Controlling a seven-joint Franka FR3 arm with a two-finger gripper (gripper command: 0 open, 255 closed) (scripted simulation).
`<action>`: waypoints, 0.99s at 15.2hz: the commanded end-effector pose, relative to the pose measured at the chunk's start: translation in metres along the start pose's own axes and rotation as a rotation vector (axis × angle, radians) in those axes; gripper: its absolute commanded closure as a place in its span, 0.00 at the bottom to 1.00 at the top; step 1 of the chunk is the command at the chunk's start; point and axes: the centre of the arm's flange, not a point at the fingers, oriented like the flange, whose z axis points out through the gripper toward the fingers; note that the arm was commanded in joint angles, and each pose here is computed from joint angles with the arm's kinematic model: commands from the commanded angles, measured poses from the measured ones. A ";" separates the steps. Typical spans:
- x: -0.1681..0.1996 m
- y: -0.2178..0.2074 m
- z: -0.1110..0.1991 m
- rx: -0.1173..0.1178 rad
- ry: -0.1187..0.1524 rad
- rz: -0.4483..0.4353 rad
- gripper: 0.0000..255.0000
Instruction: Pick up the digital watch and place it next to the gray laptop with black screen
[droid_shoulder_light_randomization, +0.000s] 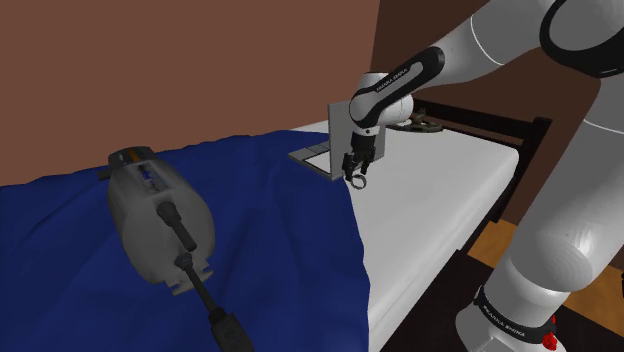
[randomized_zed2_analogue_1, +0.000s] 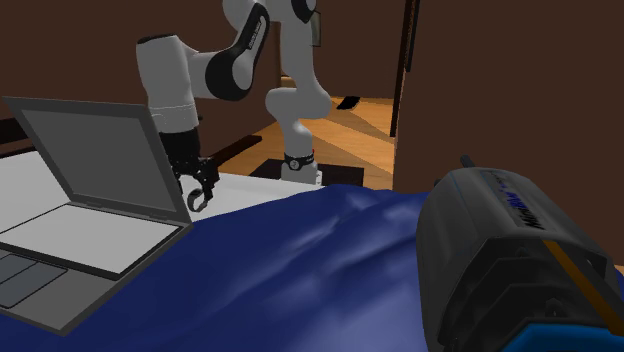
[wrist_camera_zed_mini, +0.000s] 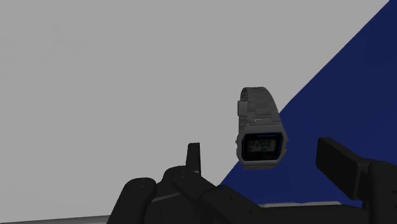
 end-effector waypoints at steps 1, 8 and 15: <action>0.000 0.000 0.000 0.000 0.000 0.000 0.00; 0.000 0.000 -0.050 0.000 0.000 0.000 0.00; 0.000 0.000 -0.050 0.000 0.000 0.000 0.00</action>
